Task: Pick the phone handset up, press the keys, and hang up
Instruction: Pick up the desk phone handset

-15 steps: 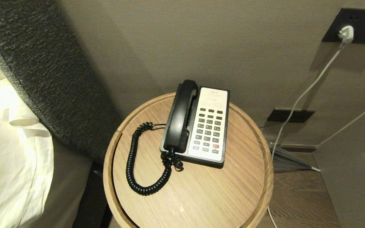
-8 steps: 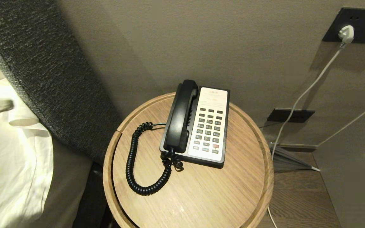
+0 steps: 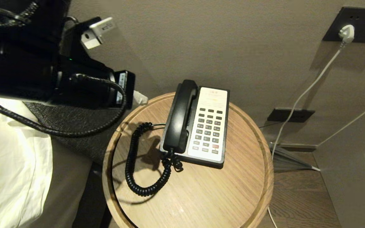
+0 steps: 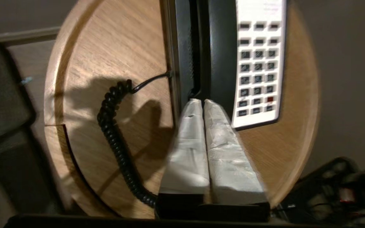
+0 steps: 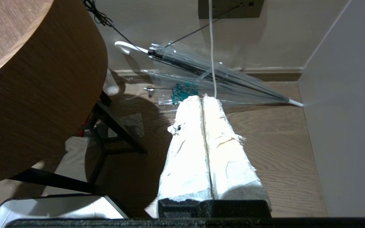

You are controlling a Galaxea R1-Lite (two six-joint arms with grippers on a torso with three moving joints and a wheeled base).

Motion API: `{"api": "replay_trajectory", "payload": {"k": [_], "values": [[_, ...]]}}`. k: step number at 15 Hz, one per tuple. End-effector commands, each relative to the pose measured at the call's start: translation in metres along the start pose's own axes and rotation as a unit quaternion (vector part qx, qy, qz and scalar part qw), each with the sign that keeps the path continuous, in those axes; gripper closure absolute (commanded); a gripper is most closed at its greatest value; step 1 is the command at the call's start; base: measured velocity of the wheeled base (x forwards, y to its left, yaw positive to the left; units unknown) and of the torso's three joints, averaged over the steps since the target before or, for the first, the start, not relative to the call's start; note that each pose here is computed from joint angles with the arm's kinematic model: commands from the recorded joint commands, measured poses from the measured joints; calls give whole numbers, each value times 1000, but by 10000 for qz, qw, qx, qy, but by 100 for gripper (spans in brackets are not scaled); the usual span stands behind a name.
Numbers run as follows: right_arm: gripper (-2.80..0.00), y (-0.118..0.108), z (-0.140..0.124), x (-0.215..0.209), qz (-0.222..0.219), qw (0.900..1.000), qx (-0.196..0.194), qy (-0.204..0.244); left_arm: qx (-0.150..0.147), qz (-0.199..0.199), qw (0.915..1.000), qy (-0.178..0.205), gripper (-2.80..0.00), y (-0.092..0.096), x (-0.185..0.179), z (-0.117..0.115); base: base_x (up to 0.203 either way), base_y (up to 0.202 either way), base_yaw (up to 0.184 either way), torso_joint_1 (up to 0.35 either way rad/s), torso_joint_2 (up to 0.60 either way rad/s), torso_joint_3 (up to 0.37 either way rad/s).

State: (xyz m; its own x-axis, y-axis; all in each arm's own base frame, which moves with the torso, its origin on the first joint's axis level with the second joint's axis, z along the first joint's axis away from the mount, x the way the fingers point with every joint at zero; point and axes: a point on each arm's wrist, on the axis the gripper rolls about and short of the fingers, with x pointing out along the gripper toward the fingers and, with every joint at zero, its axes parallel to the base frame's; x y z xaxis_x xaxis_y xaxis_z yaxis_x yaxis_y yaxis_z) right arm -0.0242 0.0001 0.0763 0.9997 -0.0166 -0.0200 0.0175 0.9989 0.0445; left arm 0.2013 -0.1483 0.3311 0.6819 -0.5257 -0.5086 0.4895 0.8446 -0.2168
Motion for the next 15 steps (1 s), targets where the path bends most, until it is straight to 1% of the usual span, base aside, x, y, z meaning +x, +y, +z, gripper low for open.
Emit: {"api": "replay_trajectory", "payload": {"k": [1,2,3,4,7,8,11,12,13,15], "values": [[0,0,0,0,-1,10000,-1,-8,213,201,9989,356,-280,-10,25,-6,0,0,0,0,0,0],[0,0,0,0,-1,10000,-1,-8,323,237,9986,343,-280,-16,27,-6,0,0,0,0,0,0],[0,0,0,0,-1,10000,-1,-6,505,259,9976,387,-280,-21,30,-8,0,0,0,0,0,0],[0,0,0,0,-1,10000,-1,-8,637,373,9964,417,-280,-23,35,-9,0,0,0,0,0,0],[0,0,0,0,-1,10000,-1,-5,927,963,9906,276,-280,-42,52,-11,0,0,0,0,0,0],[0,0,0,0,-1,10000,-1,-8,1027,994,9893,277,-280,-50,57,-13,0,0,0,0,0,0],[0,0,0,0,-1,10000,-1,-8,1140,917,9889,244,-280,-65,66,-13,0,0,0,0,0,0],[0,0,0,0,-1,10000,-1,0,1210,910,9882,243,-280,-68,68,-12,0,0,0,0,0,0],[0,0,0,0,-1,10000,-1,-8,1312,990,9861,247,-280,-69,71,-12,0,0,0,0,0,0],[0,0,0,0,-1,10000,-1,-2,1376,1134,9835,293,-280,-68,77,-14,0,0,0,0,0,0]]}}
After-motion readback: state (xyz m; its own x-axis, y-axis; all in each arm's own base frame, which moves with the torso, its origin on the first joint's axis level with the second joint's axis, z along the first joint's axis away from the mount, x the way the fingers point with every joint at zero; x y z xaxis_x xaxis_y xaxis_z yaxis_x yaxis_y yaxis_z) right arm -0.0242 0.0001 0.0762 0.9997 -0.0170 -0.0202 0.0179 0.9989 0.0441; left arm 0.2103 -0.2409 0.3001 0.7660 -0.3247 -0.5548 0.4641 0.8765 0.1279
